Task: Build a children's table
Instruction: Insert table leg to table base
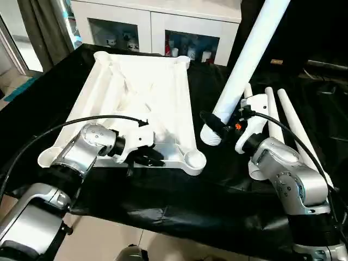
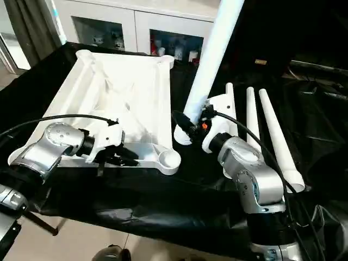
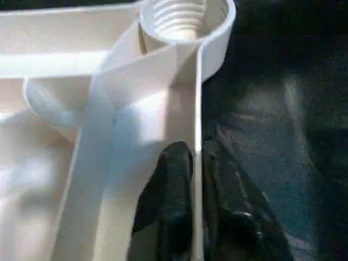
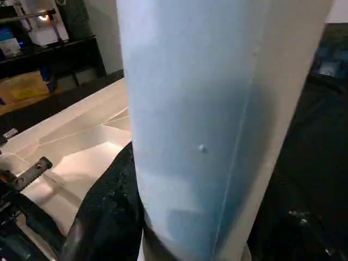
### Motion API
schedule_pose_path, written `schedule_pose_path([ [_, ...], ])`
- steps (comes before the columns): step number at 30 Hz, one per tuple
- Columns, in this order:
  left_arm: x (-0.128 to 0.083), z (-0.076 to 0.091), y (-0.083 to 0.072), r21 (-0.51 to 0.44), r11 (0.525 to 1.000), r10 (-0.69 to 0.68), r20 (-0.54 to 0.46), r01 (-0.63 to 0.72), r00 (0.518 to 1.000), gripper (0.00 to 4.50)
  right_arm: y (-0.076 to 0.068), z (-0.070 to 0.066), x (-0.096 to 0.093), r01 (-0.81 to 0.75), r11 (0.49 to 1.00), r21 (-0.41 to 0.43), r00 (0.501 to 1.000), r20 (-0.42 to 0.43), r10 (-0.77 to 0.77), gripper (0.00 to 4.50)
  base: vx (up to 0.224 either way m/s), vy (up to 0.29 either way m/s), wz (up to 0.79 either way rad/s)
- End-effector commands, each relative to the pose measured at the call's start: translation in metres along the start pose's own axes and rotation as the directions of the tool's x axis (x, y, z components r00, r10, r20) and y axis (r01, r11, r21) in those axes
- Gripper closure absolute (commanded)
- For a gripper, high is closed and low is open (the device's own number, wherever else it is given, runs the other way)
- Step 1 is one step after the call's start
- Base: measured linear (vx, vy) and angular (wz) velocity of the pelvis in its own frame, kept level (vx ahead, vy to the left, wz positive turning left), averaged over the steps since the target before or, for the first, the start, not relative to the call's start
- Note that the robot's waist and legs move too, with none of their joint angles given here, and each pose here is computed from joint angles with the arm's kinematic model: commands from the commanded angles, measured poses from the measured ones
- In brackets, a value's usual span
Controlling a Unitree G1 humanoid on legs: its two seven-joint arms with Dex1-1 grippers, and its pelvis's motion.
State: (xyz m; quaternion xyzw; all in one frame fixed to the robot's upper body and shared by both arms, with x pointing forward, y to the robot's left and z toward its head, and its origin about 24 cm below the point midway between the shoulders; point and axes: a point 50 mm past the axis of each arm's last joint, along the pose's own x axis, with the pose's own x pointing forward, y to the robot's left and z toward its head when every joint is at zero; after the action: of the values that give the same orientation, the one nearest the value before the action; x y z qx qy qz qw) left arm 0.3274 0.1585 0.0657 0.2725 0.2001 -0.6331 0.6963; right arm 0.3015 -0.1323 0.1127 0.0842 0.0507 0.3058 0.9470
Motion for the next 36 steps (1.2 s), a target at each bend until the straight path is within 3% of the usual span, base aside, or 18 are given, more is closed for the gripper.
schedule_pose_path([
  [1,-0.004,0.003,0.005,0.021,1.000,0.014,-0.012,-0.014,1.000,4.29,-0.001,0.007,-0.002,-0.001,1.000,-0.021,1.000,0.026,0.001,2.58,0.000,0.000,0.00],
  [7,-0.006,0.001,0.005,0.023,1.000,0.019,-0.021,-0.019,1.000,4.50,0.000,0.006,-0.001,-0.032,0.999,-0.014,0.999,0.008,0.032,2.58,0.000,0.000,0.00],
  [12,-0.003,0.004,0.005,0.002,1.000,0.031,0.024,-0.031,0.999,4.50,0.006,-0.007,-0.002,-0.135,0.991,-0.004,0.985,-0.110,0.134,2.58,0.000,0.000,0.00],
  [17,0.021,0.024,0.002,-0.042,0.997,0.064,0.157,-0.059,0.985,4.50,0.000,-0.020,0.006,-0.116,0.993,0.016,0.984,-0.136,0.117,2.58,0.000,0.000,0.00],
  [20,0.028,0.028,0.001,-0.048,0.997,0.073,0.177,-0.066,0.981,4.50,-0.002,-0.022,0.009,-0.112,0.994,0.018,0.983,-0.142,0.114,2.58,0.000,0.000,0.00],
  [25,0.037,0.021,-0.001,-0.053,0.994,0.101,0.138,-0.095,0.985,4.50,-0.005,-0.027,0.013,-0.125,0.992,0.025,0.977,-0.171,0.127,2.58,0.000,0.000,0.00],
  [36,0.033,0.014,-0.004,-0.050,0.995,0.093,0.068,-0.089,0.993,4.50,-0.011,-0.031,0.012,-0.129,0.992,-0.005,0.968,-0.219,0.124,2.58,0.000,0.000,0.00],
])
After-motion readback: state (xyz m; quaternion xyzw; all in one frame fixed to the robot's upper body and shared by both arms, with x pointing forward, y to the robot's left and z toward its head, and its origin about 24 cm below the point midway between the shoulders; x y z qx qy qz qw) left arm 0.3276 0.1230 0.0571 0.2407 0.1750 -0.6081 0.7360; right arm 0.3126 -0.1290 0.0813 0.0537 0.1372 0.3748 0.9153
